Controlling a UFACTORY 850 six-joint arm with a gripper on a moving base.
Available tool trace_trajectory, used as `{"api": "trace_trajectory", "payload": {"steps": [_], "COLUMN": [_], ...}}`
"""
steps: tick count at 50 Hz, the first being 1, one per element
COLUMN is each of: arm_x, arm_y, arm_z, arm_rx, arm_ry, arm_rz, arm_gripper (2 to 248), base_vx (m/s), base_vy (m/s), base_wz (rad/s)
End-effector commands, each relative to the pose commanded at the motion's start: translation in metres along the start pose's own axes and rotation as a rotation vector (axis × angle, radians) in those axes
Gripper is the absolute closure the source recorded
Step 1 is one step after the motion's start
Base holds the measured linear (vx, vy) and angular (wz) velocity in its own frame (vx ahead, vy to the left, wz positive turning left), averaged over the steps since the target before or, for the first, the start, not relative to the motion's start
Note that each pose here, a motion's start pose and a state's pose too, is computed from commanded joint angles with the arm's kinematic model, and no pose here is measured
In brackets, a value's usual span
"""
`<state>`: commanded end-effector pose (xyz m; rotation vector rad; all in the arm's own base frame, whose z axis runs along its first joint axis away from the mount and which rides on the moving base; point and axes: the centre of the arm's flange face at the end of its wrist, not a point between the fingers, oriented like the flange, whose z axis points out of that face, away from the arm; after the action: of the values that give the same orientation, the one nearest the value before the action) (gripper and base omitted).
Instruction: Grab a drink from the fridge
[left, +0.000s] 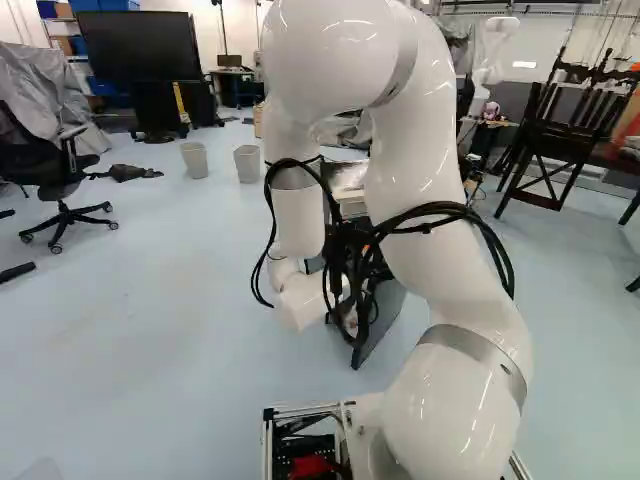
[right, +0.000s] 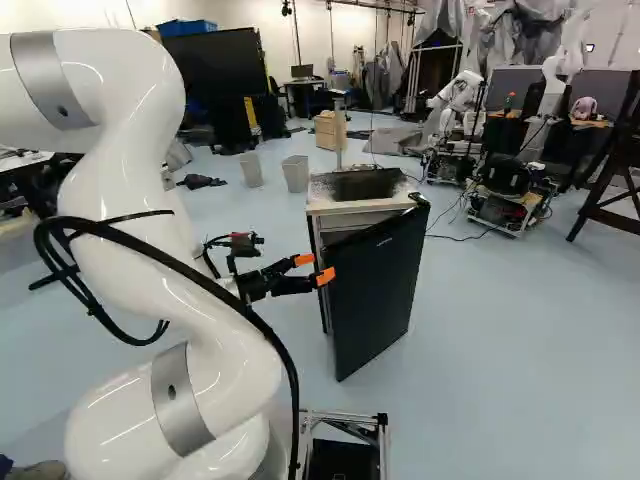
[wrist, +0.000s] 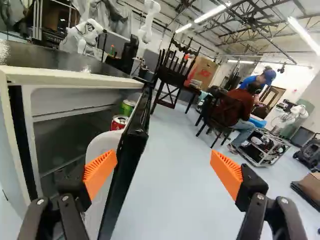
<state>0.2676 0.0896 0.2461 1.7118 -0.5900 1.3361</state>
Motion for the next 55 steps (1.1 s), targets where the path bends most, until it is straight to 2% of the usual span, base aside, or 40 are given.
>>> {"api": "trace_trajectory", "payload": {"steps": [8,24,44,49,55], "arm_x": [0.0,-0.002,0.003,0.007,0.015], "arm_y": [0.0,0.003,-0.008,-0.016,-0.029], "arm_z": [-0.007,-0.031,-0.057,-0.059,-0.056], "arm_rx": [-0.015,0.051,0.079,0.061,0.011], "arm_ry": [0.001,0.031,0.043,0.034,0.011], "arm_rz": [0.006,-0.012,0.023,0.047,0.088], "arm_gripper": [3,3,3,3,3], "base_vx": [0.0,0.0,0.0,0.0,0.0], "base_vy": [0.0,0.0,0.0,0.0,0.0], "base_wz": [0.0,0.0,0.0,0.0,0.0]}}
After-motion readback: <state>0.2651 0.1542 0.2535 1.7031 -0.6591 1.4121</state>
